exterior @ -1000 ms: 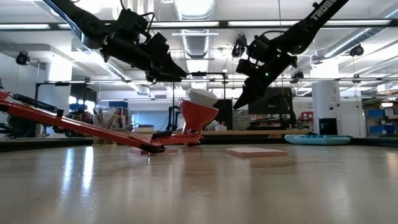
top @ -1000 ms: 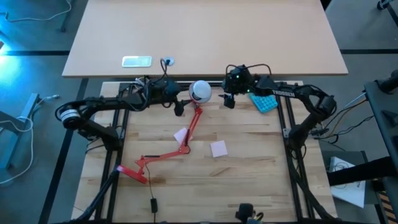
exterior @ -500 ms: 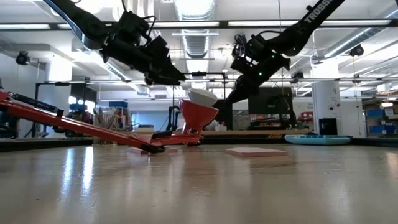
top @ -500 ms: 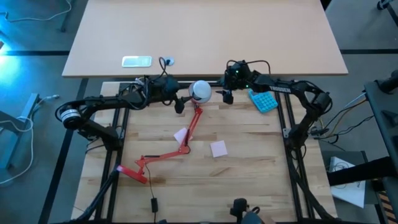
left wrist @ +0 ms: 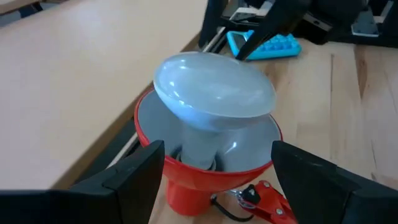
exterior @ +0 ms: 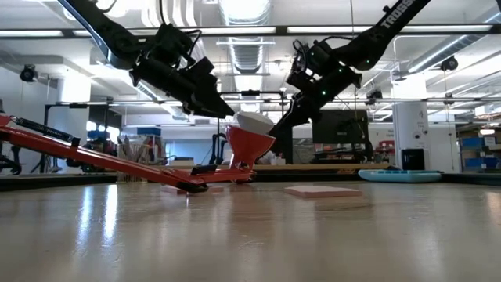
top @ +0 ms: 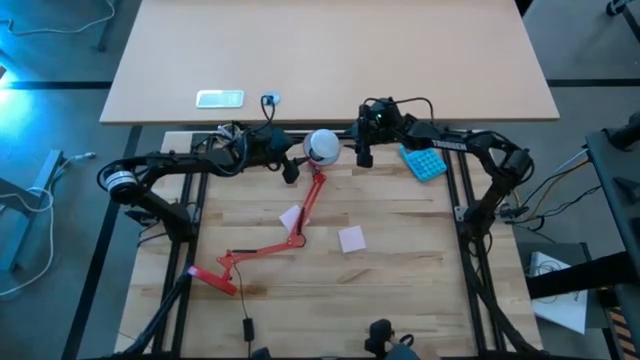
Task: Screw lightbulb
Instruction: Insert the lightbulb into the red lamp
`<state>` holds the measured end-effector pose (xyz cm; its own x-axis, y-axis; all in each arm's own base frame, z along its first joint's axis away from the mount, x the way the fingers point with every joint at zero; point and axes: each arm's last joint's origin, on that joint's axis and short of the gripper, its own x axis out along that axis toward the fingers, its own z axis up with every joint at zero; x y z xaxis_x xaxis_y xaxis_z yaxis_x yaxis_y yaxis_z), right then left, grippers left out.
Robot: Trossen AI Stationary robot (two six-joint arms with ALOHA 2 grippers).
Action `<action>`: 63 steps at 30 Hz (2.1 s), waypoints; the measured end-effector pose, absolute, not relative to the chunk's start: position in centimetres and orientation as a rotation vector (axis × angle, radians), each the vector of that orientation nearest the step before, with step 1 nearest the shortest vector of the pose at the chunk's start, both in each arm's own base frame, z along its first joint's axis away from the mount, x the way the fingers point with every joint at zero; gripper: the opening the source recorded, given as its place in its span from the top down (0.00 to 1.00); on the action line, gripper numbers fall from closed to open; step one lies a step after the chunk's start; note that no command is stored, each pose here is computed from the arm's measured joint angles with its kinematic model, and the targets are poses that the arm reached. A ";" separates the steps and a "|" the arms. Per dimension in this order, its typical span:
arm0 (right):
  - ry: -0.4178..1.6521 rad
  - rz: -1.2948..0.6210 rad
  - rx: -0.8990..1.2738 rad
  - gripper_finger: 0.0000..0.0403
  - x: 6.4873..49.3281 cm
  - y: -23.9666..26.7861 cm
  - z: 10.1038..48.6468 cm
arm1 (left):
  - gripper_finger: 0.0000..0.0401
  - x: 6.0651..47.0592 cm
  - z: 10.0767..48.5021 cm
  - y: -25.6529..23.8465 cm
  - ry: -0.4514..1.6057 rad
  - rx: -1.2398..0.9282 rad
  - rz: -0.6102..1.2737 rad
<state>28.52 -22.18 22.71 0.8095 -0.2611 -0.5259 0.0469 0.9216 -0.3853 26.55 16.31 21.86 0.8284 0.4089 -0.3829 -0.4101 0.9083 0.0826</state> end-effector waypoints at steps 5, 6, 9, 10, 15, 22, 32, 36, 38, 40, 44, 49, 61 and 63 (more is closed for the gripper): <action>0.612 -0.186 -0.312 0.63 28.8 -22.5 22.0 | 0.29 26.5 21.9 16.4 0.402 0.012 0.440; 0.605 -0.195 -0.291 0.65 28.9 -22.6 21.8 | 0.29 26.5 21.9 16.4 0.403 0.013 0.441; 0.597 -0.226 -0.239 0.71 29.2 -22.8 21.4 | 0.30 26.6 21.8 16.5 0.405 0.011 0.452; 0.605 -0.254 -0.227 0.73 29.2 -22.9 21.3 | 0.31 26.6 21.8 16.5 0.405 0.011 0.453; 0.599 -0.394 -0.185 0.84 29.1 -23.3 21.7 | 0.34 26.7 21.8 16.5 0.393 0.009 0.454; 0.555 -0.355 -0.160 0.95 29.4 -23.0 21.9 | 0.36 26.8 22.3 16.6 0.344 0.025 0.485; 0.526 -0.347 -0.133 1.00 29.9 -23.1 22.2 | 0.36 26.7 22.1 16.6 0.352 0.016 0.512; 0.504 -0.314 -0.099 1.00 30.1 -23.1 22.0 | 0.36 26.6 22.1 16.7 0.355 0.020 0.545; 0.498 -0.315 -0.100 1.00 30.1 -23.1 22.0 | 0.36 26.6 22.1 16.7 0.353 0.017 0.546; 0.499 -0.316 -0.102 1.00 30.1 -23.1 22.0 | 0.36 26.6 22.1 16.7 0.353 0.016 0.546; 0.490 -0.318 -0.103 1.00 30.2 -23.1 22.1 | 0.36 26.6 22.1 16.7 0.351 0.017 0.551; 0.490 -0.317 -0.103 1.00 30.2 -23.1 22.1 | 0.36 26.9 21.8 16.5 0.363 0.023 0.541; 0.496 -0.321 -0.078 1.00 30.1 -23.1 22.0 | 0.36 28.9 19.9 15.7 0.416 0.095 0.516; 0.503 -0.321 -0.074 0.99 30.1 -23.1 21.9 | 0.36 28.8 20.0 15.7 0.418 0.102 0.516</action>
